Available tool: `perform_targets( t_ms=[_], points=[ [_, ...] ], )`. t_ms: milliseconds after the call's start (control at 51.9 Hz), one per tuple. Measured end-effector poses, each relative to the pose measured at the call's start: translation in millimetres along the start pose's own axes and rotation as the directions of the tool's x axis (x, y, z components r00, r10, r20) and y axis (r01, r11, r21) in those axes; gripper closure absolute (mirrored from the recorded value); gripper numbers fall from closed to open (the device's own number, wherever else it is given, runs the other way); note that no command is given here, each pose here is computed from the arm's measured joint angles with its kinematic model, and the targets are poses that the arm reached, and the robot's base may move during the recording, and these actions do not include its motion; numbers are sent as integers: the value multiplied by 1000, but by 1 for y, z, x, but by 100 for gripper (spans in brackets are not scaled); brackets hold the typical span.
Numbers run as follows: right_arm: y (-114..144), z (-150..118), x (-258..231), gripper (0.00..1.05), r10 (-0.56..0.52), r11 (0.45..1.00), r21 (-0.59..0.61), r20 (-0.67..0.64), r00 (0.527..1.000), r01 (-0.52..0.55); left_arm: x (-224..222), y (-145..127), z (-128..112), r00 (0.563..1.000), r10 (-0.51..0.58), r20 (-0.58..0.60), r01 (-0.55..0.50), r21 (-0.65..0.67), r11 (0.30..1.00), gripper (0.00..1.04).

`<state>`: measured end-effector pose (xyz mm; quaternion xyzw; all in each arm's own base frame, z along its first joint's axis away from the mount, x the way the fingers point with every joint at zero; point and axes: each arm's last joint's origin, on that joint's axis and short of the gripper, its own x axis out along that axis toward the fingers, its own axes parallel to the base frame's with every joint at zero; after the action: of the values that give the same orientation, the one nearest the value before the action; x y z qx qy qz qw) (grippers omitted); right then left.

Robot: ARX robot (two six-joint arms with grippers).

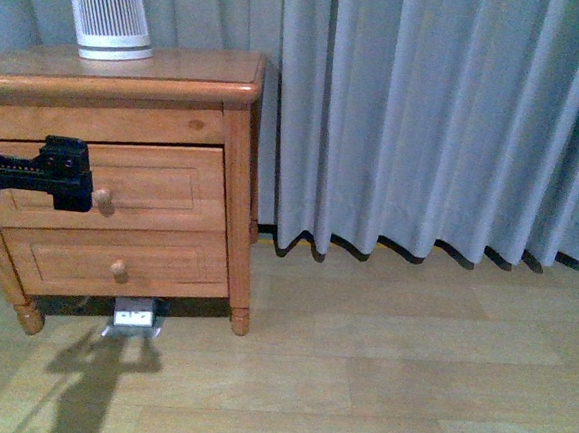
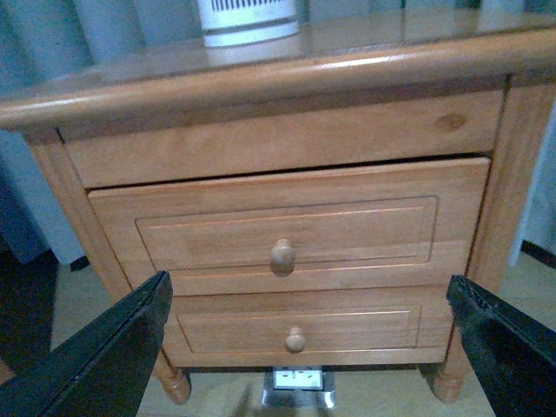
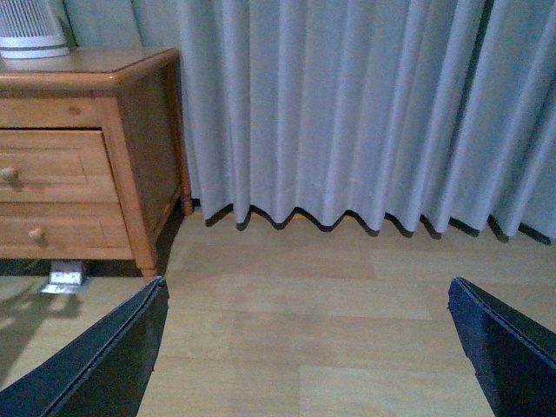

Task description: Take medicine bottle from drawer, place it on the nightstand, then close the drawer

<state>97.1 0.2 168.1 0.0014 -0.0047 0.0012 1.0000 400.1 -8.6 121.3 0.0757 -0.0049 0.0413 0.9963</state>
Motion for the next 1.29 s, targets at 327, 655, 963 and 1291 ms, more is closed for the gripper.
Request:
perform_targets(
  t_ms=[327,655,963,1291],
  points=[
    [0,0,0,7,0,1000,0,0,1000,0,71,-5,-39,996,-4,-90,0,-39,999,7],
    [0,0,0,7,0,1000,0,0,1000,0,118,-18,-59,988,-72,-139,53,-137,989,7],
    [0,0,0,7,0,1000,0,0,1000,0,145,-21,-71,987,-82,-138,63,-139,988,7],
    [0,0,0,7,0,1000,0,0,1000,0,170,-12,-82,992,-47,-120,39,-70,997,7]
  ],
)
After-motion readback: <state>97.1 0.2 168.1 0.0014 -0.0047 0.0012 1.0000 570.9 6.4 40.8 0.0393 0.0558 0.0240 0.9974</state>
